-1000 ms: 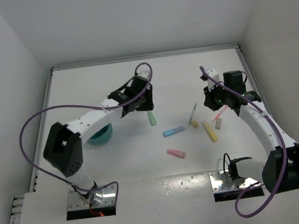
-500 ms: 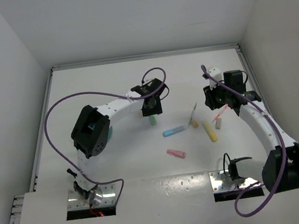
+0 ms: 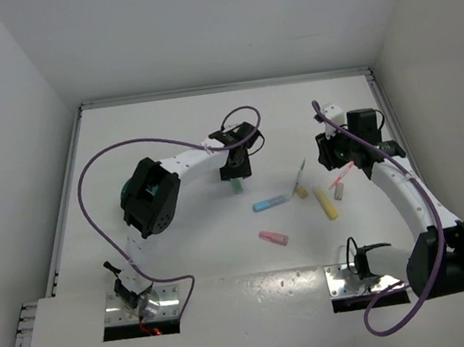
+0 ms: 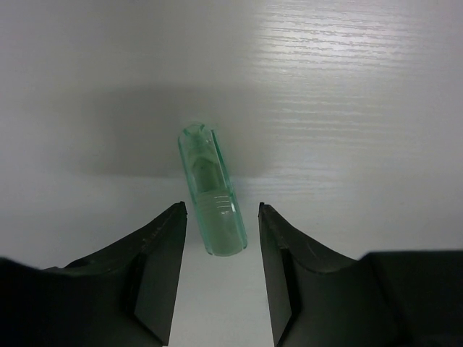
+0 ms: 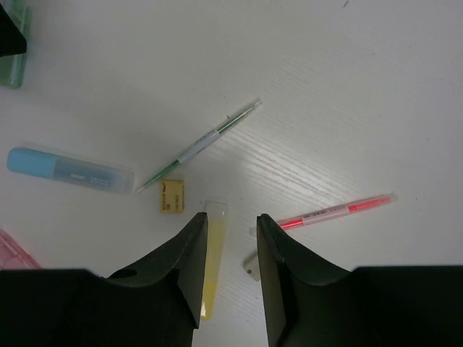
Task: Sort the stationery into containers
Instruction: Pick up the stationery from the center of the board.
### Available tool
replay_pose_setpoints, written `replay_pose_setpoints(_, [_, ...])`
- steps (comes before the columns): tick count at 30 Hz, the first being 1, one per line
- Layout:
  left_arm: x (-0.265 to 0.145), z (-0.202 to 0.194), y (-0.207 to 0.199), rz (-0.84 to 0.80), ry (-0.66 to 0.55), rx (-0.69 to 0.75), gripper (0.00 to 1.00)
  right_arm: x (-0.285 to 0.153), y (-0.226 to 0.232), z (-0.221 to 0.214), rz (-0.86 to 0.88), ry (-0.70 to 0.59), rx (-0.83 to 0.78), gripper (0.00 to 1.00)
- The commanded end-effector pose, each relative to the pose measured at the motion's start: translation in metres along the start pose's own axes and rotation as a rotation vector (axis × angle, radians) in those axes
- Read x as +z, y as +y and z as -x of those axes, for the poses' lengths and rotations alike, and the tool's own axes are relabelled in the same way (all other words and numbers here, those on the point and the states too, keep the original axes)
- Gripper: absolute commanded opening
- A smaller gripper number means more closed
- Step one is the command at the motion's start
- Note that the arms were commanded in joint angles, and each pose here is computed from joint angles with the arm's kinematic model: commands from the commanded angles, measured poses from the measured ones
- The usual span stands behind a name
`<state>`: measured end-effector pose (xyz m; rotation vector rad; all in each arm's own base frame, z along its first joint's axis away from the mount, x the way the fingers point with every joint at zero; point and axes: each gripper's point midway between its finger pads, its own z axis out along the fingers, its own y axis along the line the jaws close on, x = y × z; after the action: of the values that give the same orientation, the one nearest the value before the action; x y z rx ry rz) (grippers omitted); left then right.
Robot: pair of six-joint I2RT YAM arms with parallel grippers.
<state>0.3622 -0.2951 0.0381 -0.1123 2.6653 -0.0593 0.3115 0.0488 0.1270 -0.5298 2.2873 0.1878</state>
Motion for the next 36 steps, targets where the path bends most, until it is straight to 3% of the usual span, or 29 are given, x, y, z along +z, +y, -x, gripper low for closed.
replay_pose_setpoints(1, [0.006,0.013,0.007,0.033,-0.011,-0.023,0.50,-0.008,-0.007,0.029,-0.038,-0.081,-0.016,0.35])
replay_pose_setpoints(23, [0.027,-0.003,0.004,0.019,0.084,-0.078,0.49,-0.013,-0.010,0.032,-0.050,-0.098,-0.015,0.35])
replay_pose_setpoints(28, [0.024,0.002,0.006,0.015,0.076,-0.090,0.29,-0.013,-0.009,0.032,-0.041,-0.100,-0.015,0.35])
replay_pose_setpoints(30, [0.006,0.015,0.002,-0.017,0.042,-0.102,0.14,-0.013,-0.009,0.032,-0.041,-0.100,-0.015,0.35])
replay_pose_setpoints(33, [-0.028,0.042,0.003,-0.041,-0.042,-0.086,0.00,-0.013,-0.007,0.032,-0.032,-0.103,-0.016,0.35])
replay_pose_setpoints(34, [-0.043,0.052,0.003,-0.055,-0.079,-0.085,0.00,-0.015,-0.007,0.034,-0.035,-0.111,-0.018,0.31])
replay_pose_setpoints(36, [-0.096,0.084,0.011,-0.096,-0.208,-0.062,0.00,-0.014,-0.005,0.029,-0.020,-0.097,-0.035,0.13])
